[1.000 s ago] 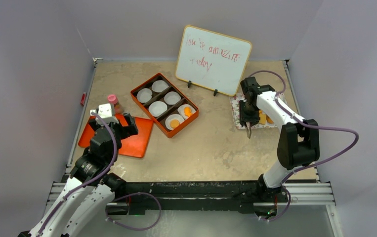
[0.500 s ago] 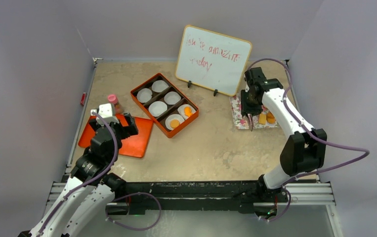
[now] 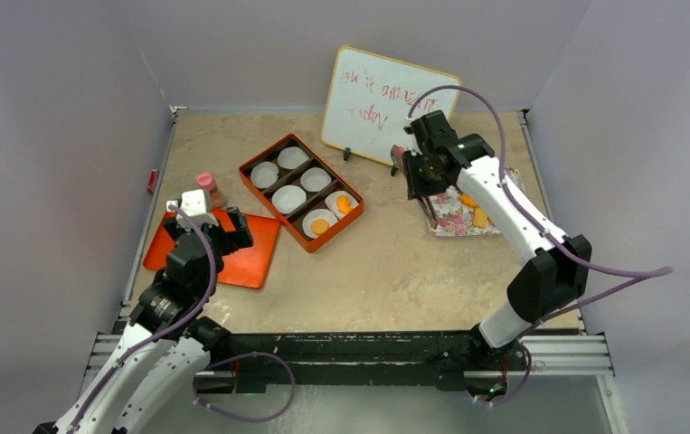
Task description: Pack the cookies
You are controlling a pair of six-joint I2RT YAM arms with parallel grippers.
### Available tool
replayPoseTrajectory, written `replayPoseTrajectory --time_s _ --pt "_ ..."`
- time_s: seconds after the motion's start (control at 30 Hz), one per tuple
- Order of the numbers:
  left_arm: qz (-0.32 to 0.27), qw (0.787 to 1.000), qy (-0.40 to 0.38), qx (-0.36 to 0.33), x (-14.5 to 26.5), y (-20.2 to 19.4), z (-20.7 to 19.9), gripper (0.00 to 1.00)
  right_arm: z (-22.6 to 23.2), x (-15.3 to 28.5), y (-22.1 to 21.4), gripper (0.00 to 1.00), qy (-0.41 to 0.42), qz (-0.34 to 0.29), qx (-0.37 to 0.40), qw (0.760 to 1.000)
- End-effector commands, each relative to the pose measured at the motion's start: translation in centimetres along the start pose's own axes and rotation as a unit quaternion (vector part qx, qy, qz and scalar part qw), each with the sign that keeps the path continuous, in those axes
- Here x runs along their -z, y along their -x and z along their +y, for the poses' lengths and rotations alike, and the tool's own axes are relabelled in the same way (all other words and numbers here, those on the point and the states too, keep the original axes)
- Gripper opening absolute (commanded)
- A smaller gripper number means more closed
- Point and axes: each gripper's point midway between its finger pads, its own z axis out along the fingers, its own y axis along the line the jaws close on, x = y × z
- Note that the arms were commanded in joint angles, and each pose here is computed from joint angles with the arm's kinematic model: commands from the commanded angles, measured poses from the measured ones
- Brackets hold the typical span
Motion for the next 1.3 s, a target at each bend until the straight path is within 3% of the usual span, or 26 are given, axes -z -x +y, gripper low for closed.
replayPoseTrajectory --time_s 0.0,0.7,1.27 --pt "-0.013 1.000 -0.003 0.001 -0.1 0.6 -0.1 0.97 3.7 0.5 1.7 0.24 0.035 -0.018 0.036 0.999" --pt "-0.017 1.000 -0.006 0.004 0.0 0.9 -0.2 0.97 16.4 -3.2 3.5 0.24 0.115 -0.024 0.147 0.982" --pt "-0.016 1.000 -0.007 0.003 0.0 0.8 -0.2 0.97 18.0 -9.3 3.3 0.28 0.094 0.014 0.160 0.983"
